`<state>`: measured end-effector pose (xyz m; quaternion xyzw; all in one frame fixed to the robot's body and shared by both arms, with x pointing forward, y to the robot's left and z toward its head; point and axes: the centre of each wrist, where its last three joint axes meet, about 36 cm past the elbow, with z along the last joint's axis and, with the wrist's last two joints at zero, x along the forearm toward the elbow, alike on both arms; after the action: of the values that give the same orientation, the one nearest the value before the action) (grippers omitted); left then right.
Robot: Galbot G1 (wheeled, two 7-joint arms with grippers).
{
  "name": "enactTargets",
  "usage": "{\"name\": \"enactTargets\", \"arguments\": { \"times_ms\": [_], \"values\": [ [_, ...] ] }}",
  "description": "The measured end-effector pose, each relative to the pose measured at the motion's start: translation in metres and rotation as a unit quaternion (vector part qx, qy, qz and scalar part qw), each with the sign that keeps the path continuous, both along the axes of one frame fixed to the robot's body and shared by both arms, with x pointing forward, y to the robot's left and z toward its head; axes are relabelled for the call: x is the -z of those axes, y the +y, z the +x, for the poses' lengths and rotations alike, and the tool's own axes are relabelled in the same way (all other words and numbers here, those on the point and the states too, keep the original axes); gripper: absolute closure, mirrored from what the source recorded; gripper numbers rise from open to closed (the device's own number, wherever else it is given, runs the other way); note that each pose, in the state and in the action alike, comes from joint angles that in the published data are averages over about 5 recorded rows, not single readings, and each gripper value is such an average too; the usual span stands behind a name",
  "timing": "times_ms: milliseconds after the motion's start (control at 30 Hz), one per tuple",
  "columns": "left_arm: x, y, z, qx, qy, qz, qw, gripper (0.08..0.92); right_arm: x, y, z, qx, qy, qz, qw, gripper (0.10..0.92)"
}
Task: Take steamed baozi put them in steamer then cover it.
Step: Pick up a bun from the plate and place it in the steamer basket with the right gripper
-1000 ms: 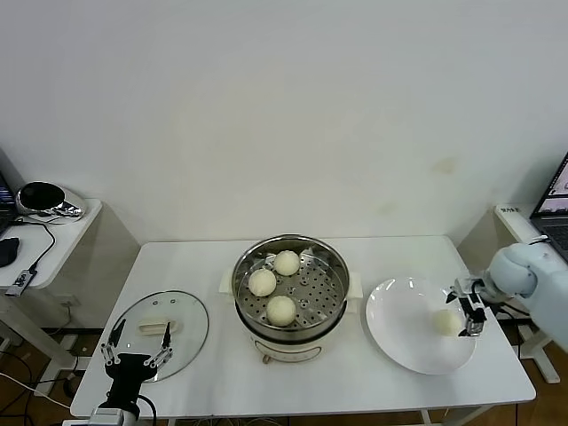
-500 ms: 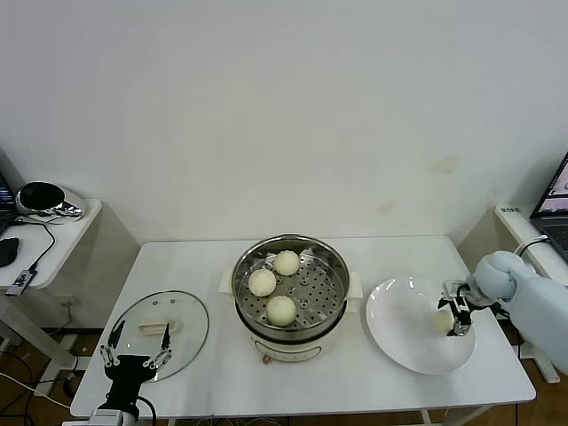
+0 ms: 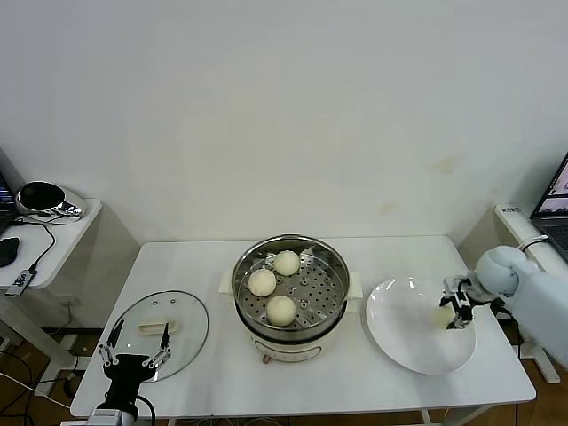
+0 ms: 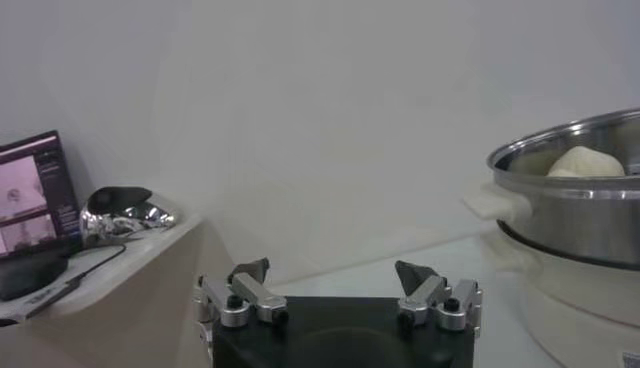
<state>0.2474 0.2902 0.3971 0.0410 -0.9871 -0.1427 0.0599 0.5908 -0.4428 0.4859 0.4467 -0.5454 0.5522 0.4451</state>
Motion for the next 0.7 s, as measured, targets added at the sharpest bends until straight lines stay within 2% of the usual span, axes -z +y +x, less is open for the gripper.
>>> {"name": "enactTargets", "arguments": {
  "times_ms": [300,533,700],
  "values": [
    [-0.002,-0.003,0.004,0.007,-0.004,-0.002,1.000,0.177,-0.083,0.037,0.010,-0.028,-0.046,0.022,0.998,0.422],
    [-0.001,-0.004,0.008,0.011,-0.006,-0.003,1.000,0.177,-0.156,0.100,0.013,-0.070,-0.083,0.063,0.992,0.407],
    [-0.002,-0.003,0.010,0.010,-0.009,-0.004,1.000,0.177,-0.188,0.154,0.014,-0.093,-0.086,0.096,0.987,0.403]
  ]
}}
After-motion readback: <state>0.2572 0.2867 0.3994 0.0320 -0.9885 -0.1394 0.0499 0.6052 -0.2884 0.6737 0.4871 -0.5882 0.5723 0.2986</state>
